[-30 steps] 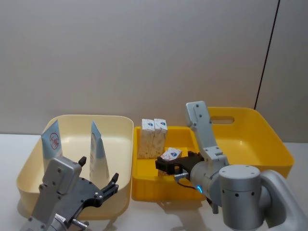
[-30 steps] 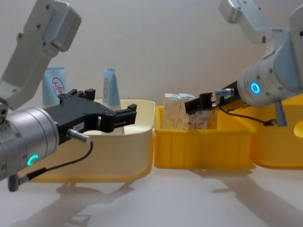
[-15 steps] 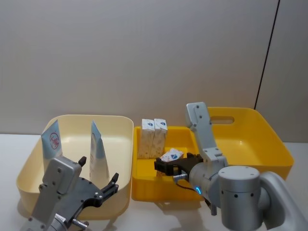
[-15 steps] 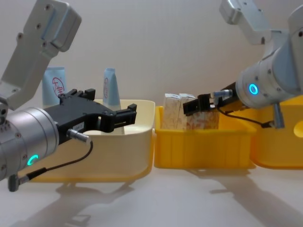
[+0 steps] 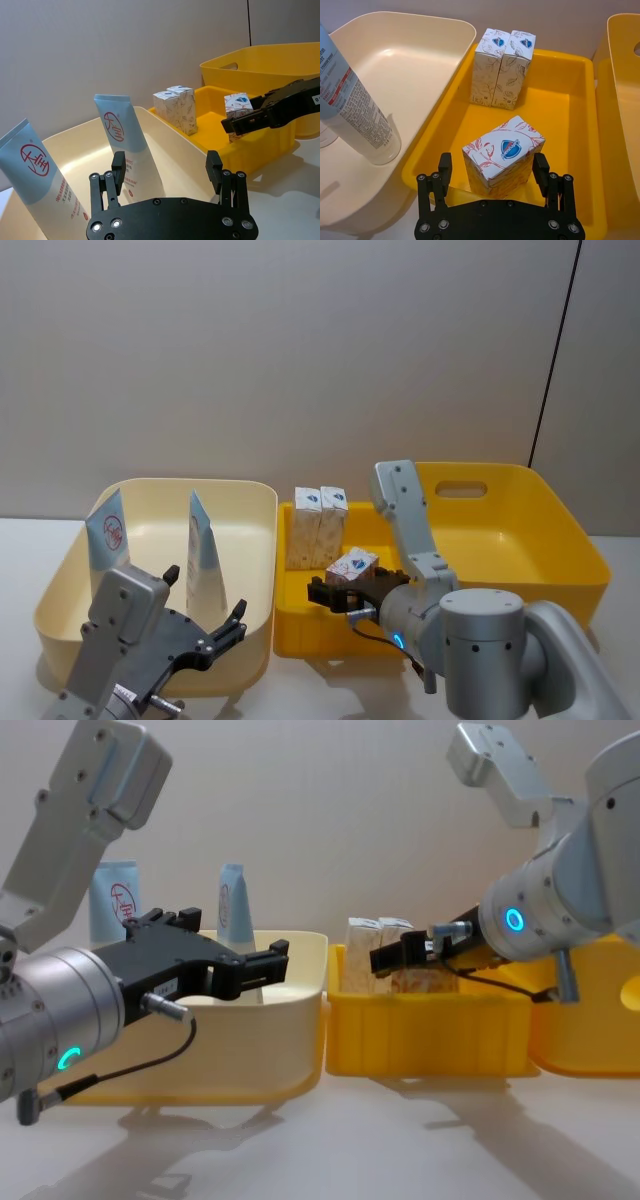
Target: Bimanual collaborative sorting of washing and personal care products
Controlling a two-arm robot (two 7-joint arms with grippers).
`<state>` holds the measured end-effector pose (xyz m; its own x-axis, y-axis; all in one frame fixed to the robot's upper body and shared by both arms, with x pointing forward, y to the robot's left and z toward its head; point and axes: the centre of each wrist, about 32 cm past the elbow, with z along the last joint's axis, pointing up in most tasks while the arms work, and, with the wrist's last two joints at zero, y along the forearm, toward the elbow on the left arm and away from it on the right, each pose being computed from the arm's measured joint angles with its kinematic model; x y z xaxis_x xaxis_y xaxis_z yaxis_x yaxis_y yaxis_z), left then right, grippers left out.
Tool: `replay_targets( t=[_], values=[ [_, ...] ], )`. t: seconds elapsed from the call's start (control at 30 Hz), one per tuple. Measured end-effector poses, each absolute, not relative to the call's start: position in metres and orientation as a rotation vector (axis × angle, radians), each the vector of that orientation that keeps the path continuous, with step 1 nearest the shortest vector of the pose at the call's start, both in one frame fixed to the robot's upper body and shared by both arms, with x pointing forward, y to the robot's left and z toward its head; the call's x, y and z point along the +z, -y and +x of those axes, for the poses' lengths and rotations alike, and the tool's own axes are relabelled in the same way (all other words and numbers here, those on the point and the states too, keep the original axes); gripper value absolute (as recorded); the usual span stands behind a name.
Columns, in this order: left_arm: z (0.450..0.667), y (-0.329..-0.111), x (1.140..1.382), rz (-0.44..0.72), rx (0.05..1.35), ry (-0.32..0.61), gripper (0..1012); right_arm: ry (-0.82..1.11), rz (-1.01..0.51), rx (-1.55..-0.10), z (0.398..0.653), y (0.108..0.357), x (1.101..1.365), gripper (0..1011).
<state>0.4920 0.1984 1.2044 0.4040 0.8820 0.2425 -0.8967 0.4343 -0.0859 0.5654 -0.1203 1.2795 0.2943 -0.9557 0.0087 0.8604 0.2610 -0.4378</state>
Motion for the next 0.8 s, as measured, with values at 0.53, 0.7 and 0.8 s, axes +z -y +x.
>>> replay_targets(
  t=[0.53,0.7,0.8],
  values=[
    [0.492,-0.198,1.204,0.061,1.124,0.268,1000,-0.281,-0.399,-1.269,0.568,0.114,1.279,1001],
    [0.492,-0.198,1.204,0.061,1.124,0.268,999,-0.272,-0.403,-1.281,0.570,0.111,1.279,1001],
    [0.492,-0.198,1.204,0.061,1.124,0.268,1000,-0.269,-0.408,-1.288,0.571,0.109,1.279,1001]
  ],
)
